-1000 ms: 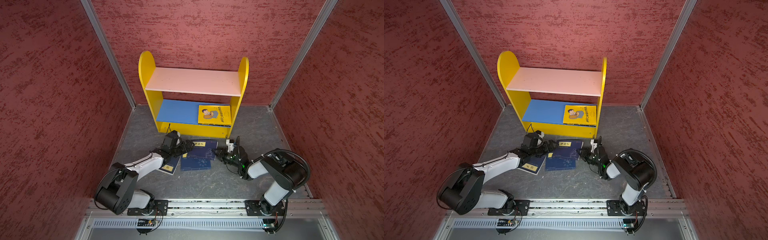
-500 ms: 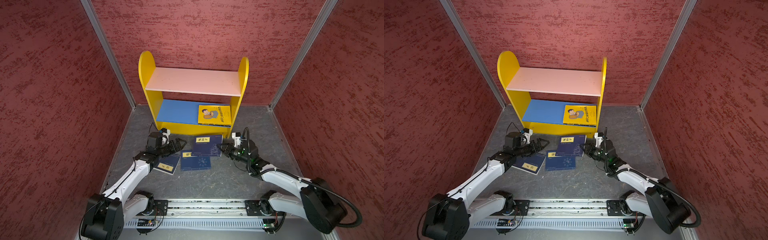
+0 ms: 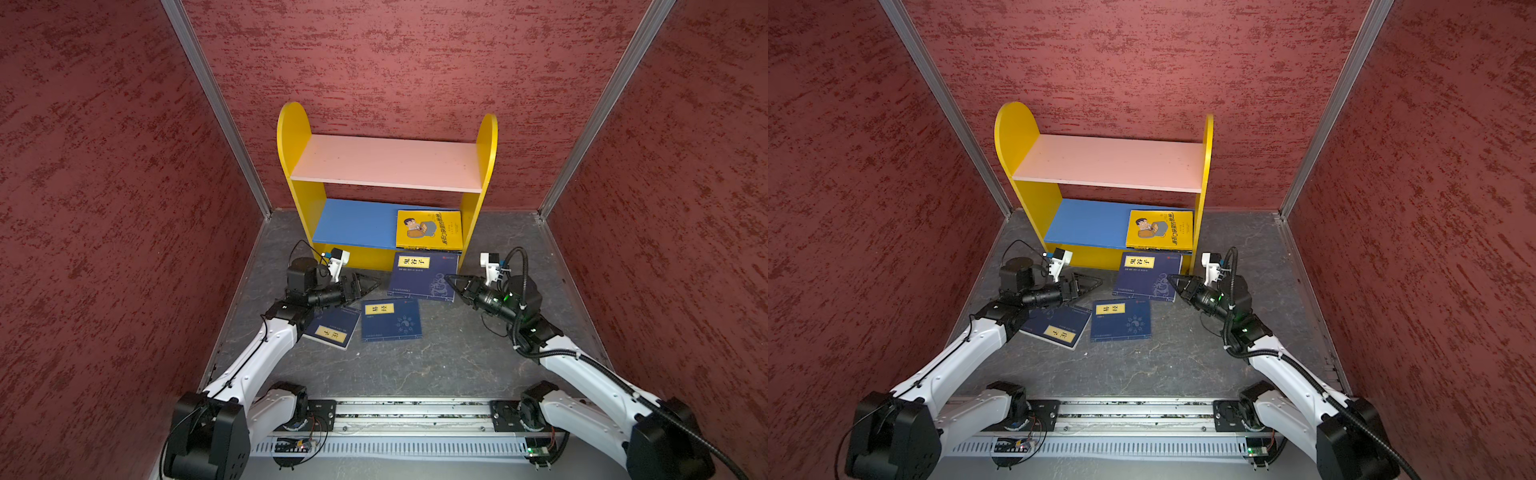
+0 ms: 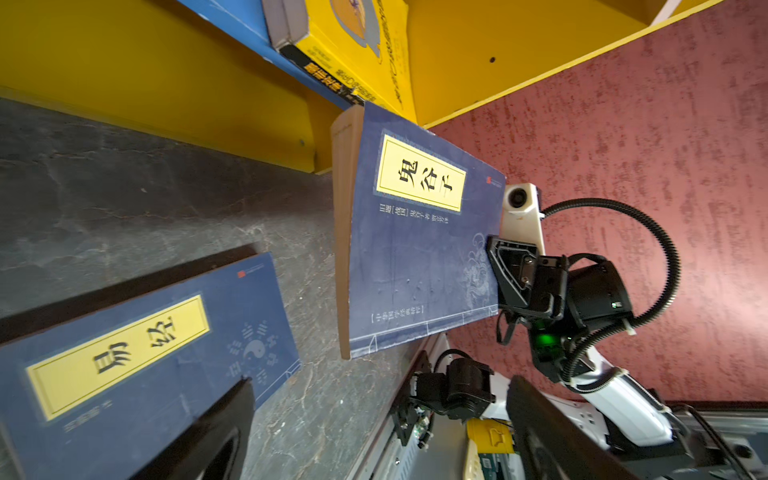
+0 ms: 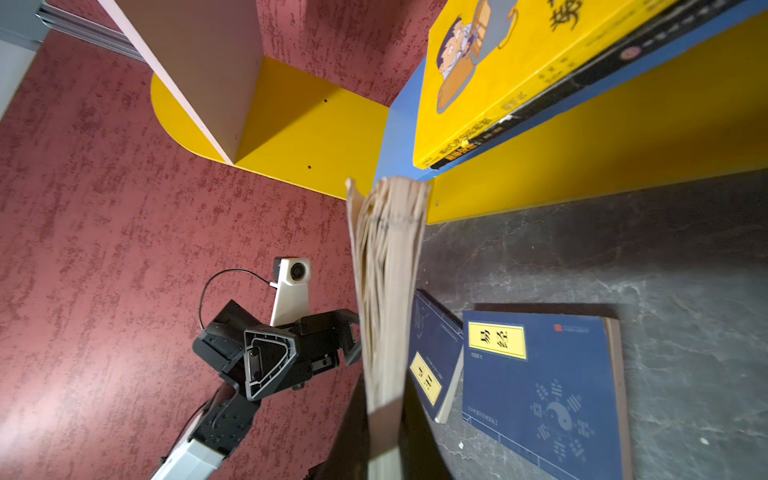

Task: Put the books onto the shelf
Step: 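Lift the dark blue book upright with both grippers, pinching its spine edge, then carry the upright dark blue book toward the blue shelf with both grippers, then set the dark blue book on the shelf beside the yellow book with both grippers, then open both grippers and withdraw them from the shelf toward the table, then lower both grippers onto the next dark blue book on the table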

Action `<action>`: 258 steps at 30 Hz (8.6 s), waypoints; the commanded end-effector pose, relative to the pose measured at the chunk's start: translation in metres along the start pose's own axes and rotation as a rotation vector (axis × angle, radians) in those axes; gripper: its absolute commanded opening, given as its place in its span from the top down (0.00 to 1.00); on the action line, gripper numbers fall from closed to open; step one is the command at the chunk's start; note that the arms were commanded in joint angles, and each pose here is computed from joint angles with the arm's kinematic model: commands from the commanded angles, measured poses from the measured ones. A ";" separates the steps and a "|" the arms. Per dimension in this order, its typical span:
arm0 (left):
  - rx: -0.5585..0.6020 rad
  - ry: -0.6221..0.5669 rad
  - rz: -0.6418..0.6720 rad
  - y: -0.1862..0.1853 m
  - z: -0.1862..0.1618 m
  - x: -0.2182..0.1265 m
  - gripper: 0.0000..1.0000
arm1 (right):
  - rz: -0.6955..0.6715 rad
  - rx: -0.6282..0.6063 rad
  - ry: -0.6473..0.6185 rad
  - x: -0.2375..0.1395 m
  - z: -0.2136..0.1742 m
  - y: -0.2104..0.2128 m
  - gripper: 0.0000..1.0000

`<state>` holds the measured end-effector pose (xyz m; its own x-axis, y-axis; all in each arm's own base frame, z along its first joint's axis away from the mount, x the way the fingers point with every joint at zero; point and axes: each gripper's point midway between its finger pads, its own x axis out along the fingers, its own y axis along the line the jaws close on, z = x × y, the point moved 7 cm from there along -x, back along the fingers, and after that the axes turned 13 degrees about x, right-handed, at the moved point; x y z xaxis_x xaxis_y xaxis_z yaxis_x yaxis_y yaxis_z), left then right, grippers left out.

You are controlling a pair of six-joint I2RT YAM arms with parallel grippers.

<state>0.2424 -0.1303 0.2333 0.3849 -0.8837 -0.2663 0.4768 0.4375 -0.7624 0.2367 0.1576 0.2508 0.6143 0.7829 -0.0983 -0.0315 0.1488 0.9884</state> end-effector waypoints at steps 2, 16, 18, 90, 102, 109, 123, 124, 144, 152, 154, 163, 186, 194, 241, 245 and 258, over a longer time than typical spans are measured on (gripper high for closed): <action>0.002 0.004 -0.070 -0.002 0.000 0.004 0.08 | 0.156 -0.021 0.019 -0.005 0.004 0.029 0.89; 0.023 0.044 -0.205 -0.018 0.006 0.042 0.22 | 0.256 -0.027 0.018 -0.008 0.012 0.041 0.89; 0.022 0.044 -0.235 -0.020 0.007 0.047 0.26 | 0.261 -0.026 0.018 -0.007 0.013 0.040 0.89; -0.038 -0.025 -0.089 0.013 0.136 0.140 1.00 | -0.445 -0.491 -0.528 0.042 0.124 0.017 0.01; -0.053 -0.004 -0.064 0.015 0.131 0.158 1.00 | -0.465 -0.474 -0.521 0.060 0.134 0.007 0.01; -0.043 0.000 -0.047 0.013 0.133 0.163 1.00 | -0.478 -0.466 -0.519 0.065 0.136 0.002 0.01; -0.054 0.019 -0.048 0.016 0.131 0.168 1.00 | -0.509 -0.452 -0.507 0.076 0.142 -0.010 0.01; -0.054 0.021 -0.050 0.016 0.131 0.169 1.00 | -0.510 -0.452 -0.508 0.077 0.142 -0.010 0.01; -0.066 0.027 -0.005 0.013 0.131 0.167 0.89 | -0.659 -0.444 -0.546 0.080 0.147 -0.050 0.03; -0.067 0.032 0.019 0.012 0.134 0.165 0.76 | -0.721 -0.404 -0.597 0.072 0.147 -0.066 0.04; -0.066 0.028 0.029 0.012 0.136 0.163 0.70 | -0.728 -0.399 -0.607 0.070 0.147 -0.067 0.03; -0.063 -0.023 0.146 0.020 0.149 0.134 0.39 | -0.725 -0.394 -0.614 0.067 0.146 -0.066 0.04; 0.097 -0.111 0.156 -0.009 0.147 0.113 0.26 | -0.370 -0.559 -0.496 0.063 0.126 0.024 0.01; 0.103 -0.127 0.239 -0.003 0.122 0.069 0.21 | -0.335 -0.546 -0.418 0.036 0.100 0.036 0.01; -0.160 0.168 0.710 0.083 -0.105 0.053 0.42 | -0.656 -0.267 0.110 0.093 -0.071 -0.157 0.51; -0.138 0.153 0.657 0.078 -0.100 0.058 0.50 | -0.676 -0.261 0.111 0.096 -0.071 -0.164 0.61; -0.010 0.047 0.442 0.040 -0.079 0.053 0.73 | -0.703 -0.277 0.125 0.108 -0.070 -0.169 0.66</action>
<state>0.2097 -0.1519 0.1062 0.4553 -0.4610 -0.7617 0.1082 0.8778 -0.4666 0.2644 0.2505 0.0760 0.5514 0.4830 -0.6802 0.1302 0.7555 0.6420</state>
